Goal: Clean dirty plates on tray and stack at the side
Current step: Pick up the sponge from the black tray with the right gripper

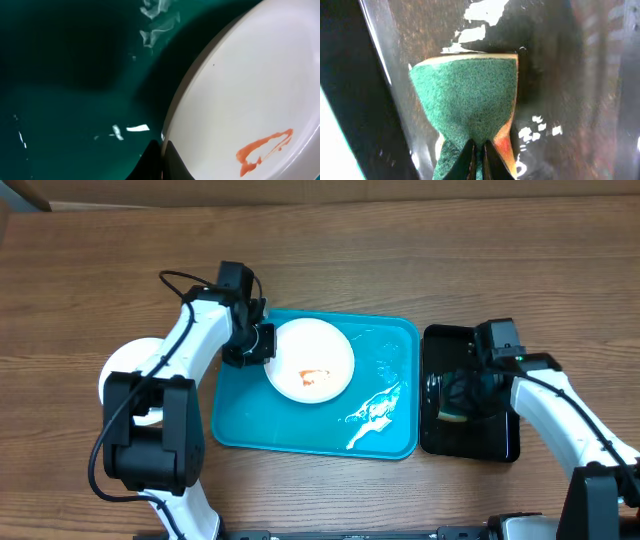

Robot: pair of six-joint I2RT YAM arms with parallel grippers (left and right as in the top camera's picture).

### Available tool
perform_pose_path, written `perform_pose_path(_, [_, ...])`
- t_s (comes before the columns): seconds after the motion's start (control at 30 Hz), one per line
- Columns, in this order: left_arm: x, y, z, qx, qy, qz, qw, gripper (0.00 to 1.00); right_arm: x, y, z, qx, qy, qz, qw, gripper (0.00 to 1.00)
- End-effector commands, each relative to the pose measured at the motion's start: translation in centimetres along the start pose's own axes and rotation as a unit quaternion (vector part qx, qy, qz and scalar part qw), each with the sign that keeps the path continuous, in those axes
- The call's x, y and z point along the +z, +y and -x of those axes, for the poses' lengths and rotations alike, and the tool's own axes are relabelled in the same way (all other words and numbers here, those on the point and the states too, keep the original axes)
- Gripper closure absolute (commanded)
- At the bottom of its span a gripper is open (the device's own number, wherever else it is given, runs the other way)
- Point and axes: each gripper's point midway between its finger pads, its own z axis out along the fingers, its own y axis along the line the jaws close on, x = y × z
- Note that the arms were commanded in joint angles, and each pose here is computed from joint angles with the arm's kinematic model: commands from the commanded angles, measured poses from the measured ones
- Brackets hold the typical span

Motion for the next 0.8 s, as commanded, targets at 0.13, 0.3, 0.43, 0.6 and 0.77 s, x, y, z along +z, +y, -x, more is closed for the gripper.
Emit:
perform_pose_path(0.13, [-0.2,-0.4,-1.0,0.011,0.005,0.039,0.999,0.96,-2.9,1.5,3.2,-0.003,-0.041,0.015,0.999,0.96])
perform_pose_path(0.3, [-0.2,-0.7,-1.2,0.016,0.008,0.042,0.999,0.96,-1.3,0.3,2.1,-0.002,-0.03,-0.007,1.0,0.96])
perform_pose_path(0.43, [-0.2,-0.7,-1.2,0.016,0.008,0.042,0.999,0.96,0.6,-0.4,0.8,0.0,-0.016,-0.012,1.0,0.96])
perform_pose_path(0.6, [-0.2,-0.7,-1.2,0.016,0.008,0.04,0.999,0.96,2.5,-1.1,-0.4,0.0,-0.011,-0.014,1.0,0.7])
perform_pose_path(0.77, [-0.2,-0.7,-1.3,0.016,0.009,0.041,0.999,0.96,2.6,-0.9,-0.3,0.0,-0.014,-0.009,1.0,0.67])
